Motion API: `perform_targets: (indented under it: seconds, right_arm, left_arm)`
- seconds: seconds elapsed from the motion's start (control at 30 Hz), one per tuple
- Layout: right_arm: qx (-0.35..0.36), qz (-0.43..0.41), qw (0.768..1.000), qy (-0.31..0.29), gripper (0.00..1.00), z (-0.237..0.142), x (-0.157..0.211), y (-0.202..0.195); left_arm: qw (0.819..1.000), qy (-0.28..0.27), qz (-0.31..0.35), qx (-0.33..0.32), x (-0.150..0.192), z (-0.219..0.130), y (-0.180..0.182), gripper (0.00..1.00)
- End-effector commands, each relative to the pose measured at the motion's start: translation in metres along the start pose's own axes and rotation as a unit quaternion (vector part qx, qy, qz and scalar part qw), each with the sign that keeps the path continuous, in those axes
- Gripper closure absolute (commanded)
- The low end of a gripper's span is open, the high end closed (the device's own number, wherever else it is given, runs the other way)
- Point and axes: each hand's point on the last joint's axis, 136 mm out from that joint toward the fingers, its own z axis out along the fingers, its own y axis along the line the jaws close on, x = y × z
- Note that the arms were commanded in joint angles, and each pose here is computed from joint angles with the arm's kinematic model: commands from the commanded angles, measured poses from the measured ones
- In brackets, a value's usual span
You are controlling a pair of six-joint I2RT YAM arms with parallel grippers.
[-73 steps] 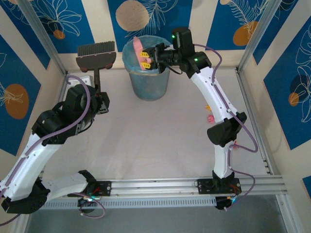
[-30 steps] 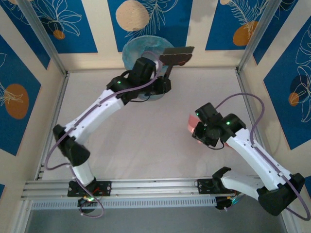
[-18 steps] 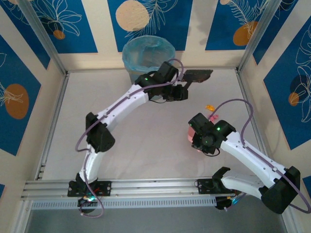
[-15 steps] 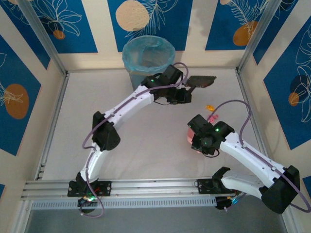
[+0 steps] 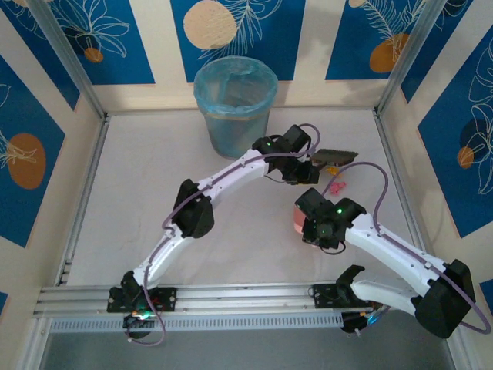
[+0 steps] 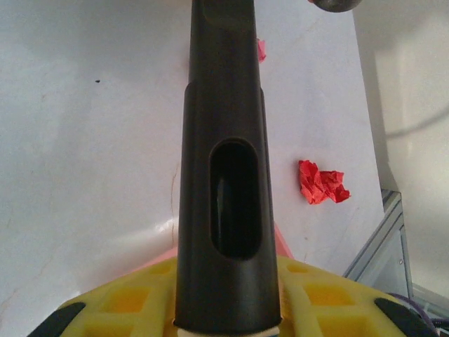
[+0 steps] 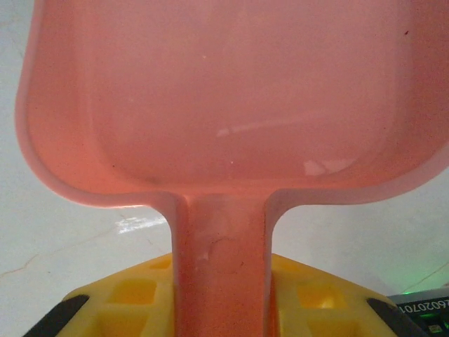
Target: Sweep away the paper scraps from the table
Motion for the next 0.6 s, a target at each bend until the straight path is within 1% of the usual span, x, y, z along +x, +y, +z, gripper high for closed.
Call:
perform_targets:
  seconds: [0.0, 0.23, 0.37, 0.47, 0.57]
  right_arm:
    - [0.014, -0.016, 1.0, 0.009, 1.0, 0.005, 0.004, -0.006]
    - [0.01, -0.027, 1.0, 0.011, 1.0, 0.006, 0.005, -0.006]
    - [0.014, -0.029, 0.999, 0.016, 1.0, 0.007, 0.008, -0.01]
    - [0.017, -0.024, 0.999, 0.011, 1.0, 0.005, 0.008, -0.012]
    - [0.018, -0.013, 1.0, 0.003, 1.0, 0.003, 0.005, -0.014]
  left_arm:
    - [0.998, -0.022, 0.029, 0.051, -0.011, 0.002, -0.031, 1.0]
    - [0.999, -0.008, 0.028, 0.046, -0.003, 0.031, -0.023, 1.0]
    - [0.999, 0.01, 0.022, 0.036, 0.007, 0.045, -0.014, 1.0]
    - [0.999, 0.02, 0.028, 0.019, 0.015, 0.047, -0.008, 1.0]
    - [0.999, 0.03, 0.04, -0.004, 0.022, 0.041, -0.003, 1.0]
